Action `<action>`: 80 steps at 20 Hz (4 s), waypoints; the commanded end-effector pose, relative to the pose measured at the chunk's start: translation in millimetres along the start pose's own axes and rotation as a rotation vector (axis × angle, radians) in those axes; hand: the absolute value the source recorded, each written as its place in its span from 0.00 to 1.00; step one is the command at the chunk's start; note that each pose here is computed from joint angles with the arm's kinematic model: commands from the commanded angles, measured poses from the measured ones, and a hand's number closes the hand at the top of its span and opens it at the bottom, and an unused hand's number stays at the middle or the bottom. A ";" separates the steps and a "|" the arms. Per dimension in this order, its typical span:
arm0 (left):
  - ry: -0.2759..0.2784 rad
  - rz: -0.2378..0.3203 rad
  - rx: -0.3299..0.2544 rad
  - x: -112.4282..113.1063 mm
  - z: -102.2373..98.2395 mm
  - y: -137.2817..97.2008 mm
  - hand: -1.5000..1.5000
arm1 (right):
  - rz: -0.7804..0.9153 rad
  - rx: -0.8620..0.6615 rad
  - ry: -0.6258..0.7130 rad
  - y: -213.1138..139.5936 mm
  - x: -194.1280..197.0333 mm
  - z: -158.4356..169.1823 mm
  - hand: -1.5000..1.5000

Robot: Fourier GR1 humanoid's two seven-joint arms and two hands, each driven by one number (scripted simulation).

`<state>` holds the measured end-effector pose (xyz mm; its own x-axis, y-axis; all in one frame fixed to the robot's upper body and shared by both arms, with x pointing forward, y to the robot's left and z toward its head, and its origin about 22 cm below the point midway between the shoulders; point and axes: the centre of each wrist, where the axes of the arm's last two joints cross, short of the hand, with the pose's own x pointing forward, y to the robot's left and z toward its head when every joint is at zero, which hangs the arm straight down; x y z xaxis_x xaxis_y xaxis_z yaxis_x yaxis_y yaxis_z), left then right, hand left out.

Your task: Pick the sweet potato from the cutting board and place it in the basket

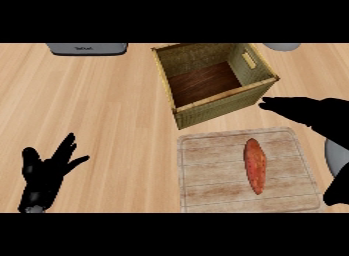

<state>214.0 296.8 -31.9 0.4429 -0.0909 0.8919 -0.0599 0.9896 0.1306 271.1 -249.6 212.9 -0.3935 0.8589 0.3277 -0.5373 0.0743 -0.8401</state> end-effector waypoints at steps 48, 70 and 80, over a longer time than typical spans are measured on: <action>0.095 -0.021 0.007 -29.7 -4.6 -8.1 0.50 | 0.047 0.078 0.061 130.5 -49.7 -87.8 0.00; 0.078 -0.030 -0.012 -13.0 2.8 -0.1 0.50 | 0.237 -0.106 0.031 170.1 148.3 -131.3 1.00; 0.077 -0.016 -0.021 -19.6 4.0 -4.6 0.50 | -0.357 -0.487 -0.061 135.6 185.9 -67.3 1.00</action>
<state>212.9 293.4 -31.7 0.4406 -0.0988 0.8923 -0.0351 0.9913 0.1271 188.4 -34.4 104.3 -0.3723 0.8541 0.3632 -0.2668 0.2764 -0.9233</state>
